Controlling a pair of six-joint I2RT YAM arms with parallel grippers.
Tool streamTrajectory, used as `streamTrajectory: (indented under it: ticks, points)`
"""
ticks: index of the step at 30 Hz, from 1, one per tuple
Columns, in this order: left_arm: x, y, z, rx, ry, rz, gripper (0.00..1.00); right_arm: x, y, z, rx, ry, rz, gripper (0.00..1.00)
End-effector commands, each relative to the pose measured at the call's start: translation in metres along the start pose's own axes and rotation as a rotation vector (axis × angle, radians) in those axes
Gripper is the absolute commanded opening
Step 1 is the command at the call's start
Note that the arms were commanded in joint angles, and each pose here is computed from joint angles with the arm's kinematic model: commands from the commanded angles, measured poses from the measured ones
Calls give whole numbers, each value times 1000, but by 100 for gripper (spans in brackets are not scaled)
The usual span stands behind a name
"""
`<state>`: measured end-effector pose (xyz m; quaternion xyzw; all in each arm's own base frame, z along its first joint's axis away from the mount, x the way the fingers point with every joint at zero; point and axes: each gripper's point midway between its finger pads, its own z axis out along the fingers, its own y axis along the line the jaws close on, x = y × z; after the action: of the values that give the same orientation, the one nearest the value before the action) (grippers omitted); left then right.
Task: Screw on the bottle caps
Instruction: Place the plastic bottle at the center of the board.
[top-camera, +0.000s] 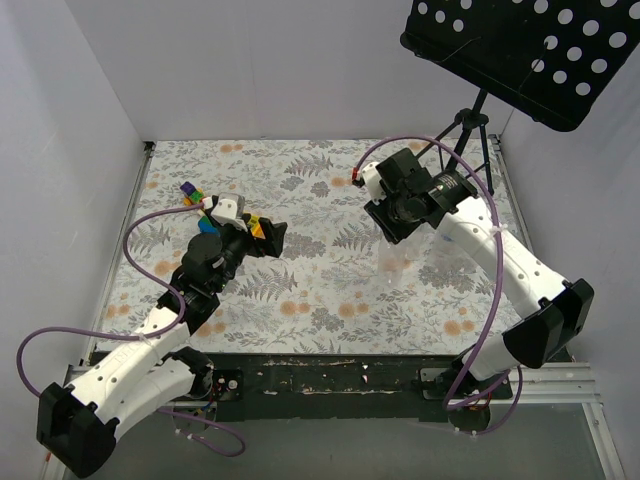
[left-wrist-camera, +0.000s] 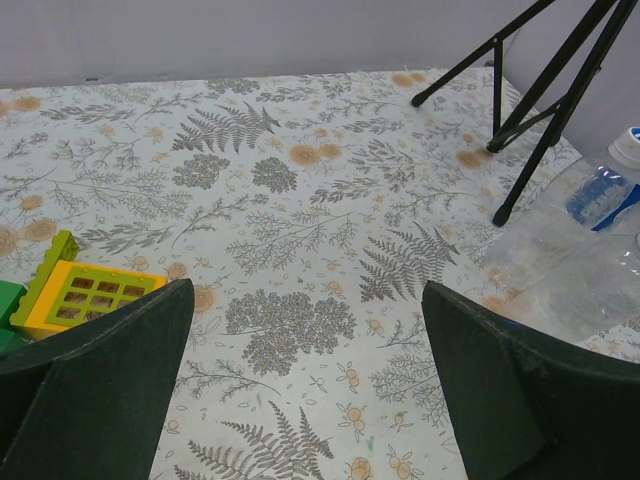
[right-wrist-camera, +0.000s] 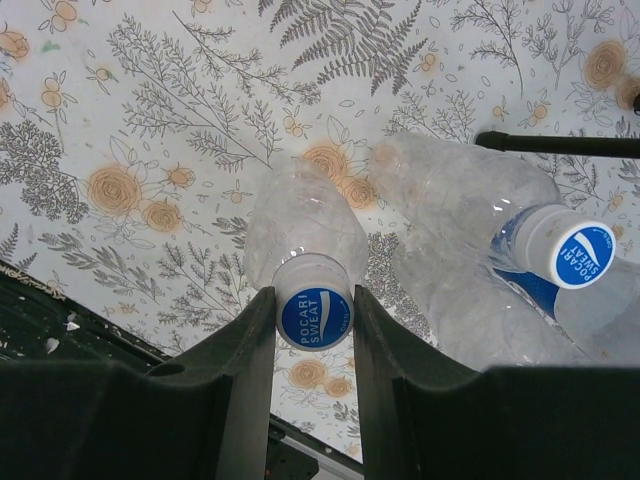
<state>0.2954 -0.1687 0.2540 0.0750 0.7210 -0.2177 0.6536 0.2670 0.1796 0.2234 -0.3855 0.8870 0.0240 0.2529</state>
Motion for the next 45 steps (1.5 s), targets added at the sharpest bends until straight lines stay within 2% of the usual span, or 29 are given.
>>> streamTrajectory:
  ticks: [1,3,9,11,17,20,24,28,33,37,40,45]
  points:
    - [-24,3,-4,-25,-72,-5,98,4,1,-5,-2,-33,17,1]
    - [-24,3,-4,-24,-72,-5,98,8,1,-7,0,-36,25,4]
    - [-24,3,-4,-19,-71,0,98,12,-3,-14,31,-60,47,28]
    - [-24,3,-4,-19,-71,2,98,11,-5,-17,46,-73,51,32]
    - [-24,4,-4,-22,-76,13,98,6,-10,-23,70,-109,52,52]
    - [-23,4,-4,-21,-72,17,98,5,-11,-24,71,-113,52,58]
    - [-23,4,-4,-20,-72,18,98,8,-13,-23,85,-108,61,61]
    - [-24,3,-4,-19,-74,14,98,0,-19,-35,118,-155,83,69]
    - [-35,12,-7,-76,-122,-12,98,-18,-34,-68,190,-301,146,79]
    - [-58,23,-17,-138,-220,-43,98,-22,-54,-110,306,-478,242,82]
    - [-82,36,-33,-212,-323,-89,98,-9,-67,-139,402,-631,316,84]
    - [-108,75,-71,-427,-465,-162,98,29,-78,-174,511,-869,412,88]
